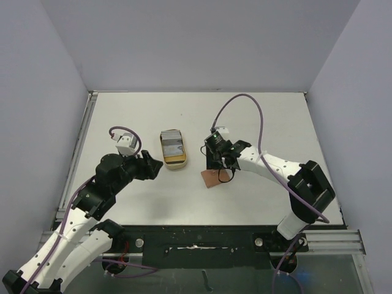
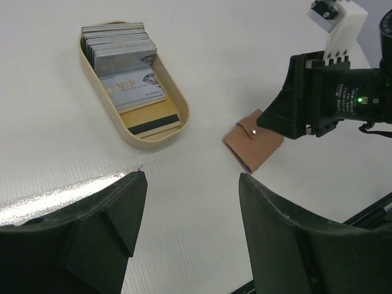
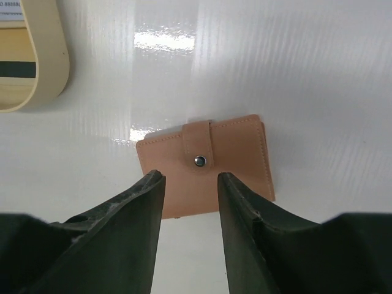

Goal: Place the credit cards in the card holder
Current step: Move the card holder to the center of the board, then open the card holder at the center of the board.

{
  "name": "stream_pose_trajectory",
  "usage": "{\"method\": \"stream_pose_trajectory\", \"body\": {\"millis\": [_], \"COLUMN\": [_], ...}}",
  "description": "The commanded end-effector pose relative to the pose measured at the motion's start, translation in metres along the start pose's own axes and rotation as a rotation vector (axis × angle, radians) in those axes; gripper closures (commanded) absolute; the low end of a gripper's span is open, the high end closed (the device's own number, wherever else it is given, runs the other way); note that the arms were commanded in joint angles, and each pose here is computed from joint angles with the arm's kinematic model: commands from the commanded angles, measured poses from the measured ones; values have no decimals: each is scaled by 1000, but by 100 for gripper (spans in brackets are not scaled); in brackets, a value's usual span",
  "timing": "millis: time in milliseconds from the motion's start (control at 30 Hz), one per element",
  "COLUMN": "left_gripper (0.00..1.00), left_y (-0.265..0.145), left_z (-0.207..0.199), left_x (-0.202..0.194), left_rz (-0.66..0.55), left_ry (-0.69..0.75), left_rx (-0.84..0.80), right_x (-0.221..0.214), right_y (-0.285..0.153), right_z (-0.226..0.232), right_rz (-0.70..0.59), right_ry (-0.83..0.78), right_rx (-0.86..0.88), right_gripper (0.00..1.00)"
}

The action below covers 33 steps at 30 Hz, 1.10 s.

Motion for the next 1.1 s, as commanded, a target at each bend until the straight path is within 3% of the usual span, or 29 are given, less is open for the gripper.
{"method": "stream_pose_trajectory", "body": {"millis": [0, 400, 567, 700, 1067], "left_gripper": [40, 39, 40, 40, 44], "left_y": [-6, -6, -3, 3, 23], "left_z": [-1, 0, 1, 1, -19], "left_x": [14, 14, 13, 10, -1], "left_rz": [-78, -79, -67, -38, -12], "left_ry": [18, 19, 14, -7, -147], "left_rx": [1, 14, 26, 25, -188], "right_x": [2, -17, -22, -20, -3], "right_y": [15, 37, 39, 36, -16], "right_z": [16, 9, 7, 7, 12], "right_rz": [-3, 49, 48, 33, -82], "right_ry": [-26, -58, -54, -49, 25], "right_rx": [-3, -87, -73, -51, 154], "right_gripper": [60, 61, 77, 98, 100]}}
Point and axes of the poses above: each gripper's point midway between its finger pads, its own y axis out along the fingers, its own z axis along the line the jaws close on, x = y × z, the point moved 10 cm from there along -y, back along the fingers, and after that the axes turned 13 degrees about y, right-handed, at the moved point
